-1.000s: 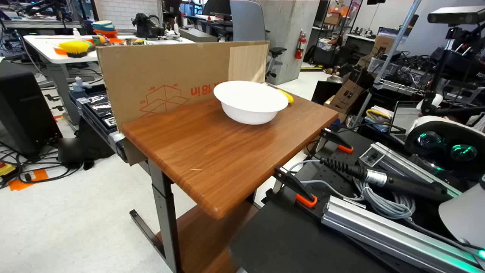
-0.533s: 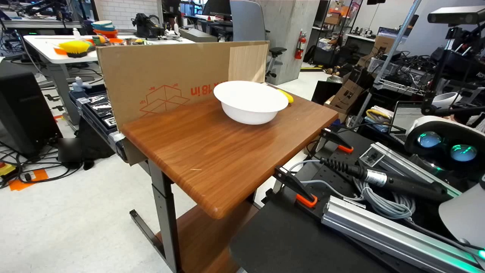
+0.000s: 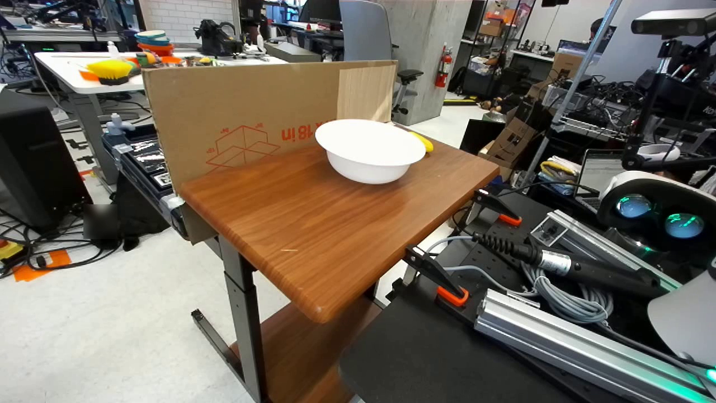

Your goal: Put the corn toy in the bowl

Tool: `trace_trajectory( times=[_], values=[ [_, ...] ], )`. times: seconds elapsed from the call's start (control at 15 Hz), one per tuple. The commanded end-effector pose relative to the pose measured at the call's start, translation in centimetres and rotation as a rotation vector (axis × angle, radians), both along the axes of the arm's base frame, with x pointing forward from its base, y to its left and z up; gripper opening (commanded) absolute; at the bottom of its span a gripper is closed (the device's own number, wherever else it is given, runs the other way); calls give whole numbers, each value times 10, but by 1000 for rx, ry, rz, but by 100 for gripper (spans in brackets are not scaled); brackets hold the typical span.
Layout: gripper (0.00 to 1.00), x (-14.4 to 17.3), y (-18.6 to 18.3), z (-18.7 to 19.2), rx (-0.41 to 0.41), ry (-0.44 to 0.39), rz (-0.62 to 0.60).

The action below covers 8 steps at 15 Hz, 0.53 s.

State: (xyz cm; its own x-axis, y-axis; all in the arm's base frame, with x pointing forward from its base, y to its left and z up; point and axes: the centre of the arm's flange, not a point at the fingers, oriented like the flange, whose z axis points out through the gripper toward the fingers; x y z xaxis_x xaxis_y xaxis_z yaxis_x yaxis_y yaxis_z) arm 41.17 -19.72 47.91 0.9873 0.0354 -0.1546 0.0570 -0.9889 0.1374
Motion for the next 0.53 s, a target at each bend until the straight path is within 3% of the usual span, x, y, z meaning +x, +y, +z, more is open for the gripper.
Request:
trace_trajectory(
  times=[0.0,0.27,0.47],
  values=[
    [100,14,0,-7,-10,-36,13],
    [100,65,3,-21,4,-133,43],
    [100,105,7,-42,36,-161,48]
  ],
)
